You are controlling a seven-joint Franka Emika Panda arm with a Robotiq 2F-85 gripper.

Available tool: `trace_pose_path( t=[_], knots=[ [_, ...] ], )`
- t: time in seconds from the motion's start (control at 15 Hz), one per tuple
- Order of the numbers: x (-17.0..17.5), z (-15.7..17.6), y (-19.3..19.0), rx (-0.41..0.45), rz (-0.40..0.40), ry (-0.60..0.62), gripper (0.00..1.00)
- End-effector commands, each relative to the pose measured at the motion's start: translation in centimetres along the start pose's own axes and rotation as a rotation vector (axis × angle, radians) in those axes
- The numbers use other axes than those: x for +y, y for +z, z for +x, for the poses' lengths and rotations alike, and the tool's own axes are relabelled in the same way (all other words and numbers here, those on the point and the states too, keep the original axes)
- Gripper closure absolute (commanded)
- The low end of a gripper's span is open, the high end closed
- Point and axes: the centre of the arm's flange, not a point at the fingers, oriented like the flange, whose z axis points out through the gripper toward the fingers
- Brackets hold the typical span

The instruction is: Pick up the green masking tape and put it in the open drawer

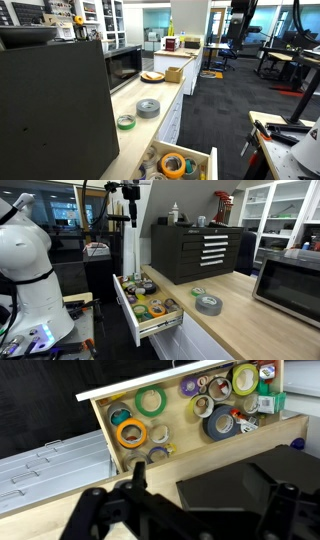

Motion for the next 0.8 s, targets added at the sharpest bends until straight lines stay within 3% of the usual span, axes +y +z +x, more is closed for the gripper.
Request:
trace_pose_path(
  t=[0.0, 0.73],
  knots=[
    [0.0, 0.0, 0.0, 0.0, 0.0, 0.0, 0.0],
    [-0.1, -0.6, 0.7, 0.0, -0.031, -0.028, 0.0]
  ],
)
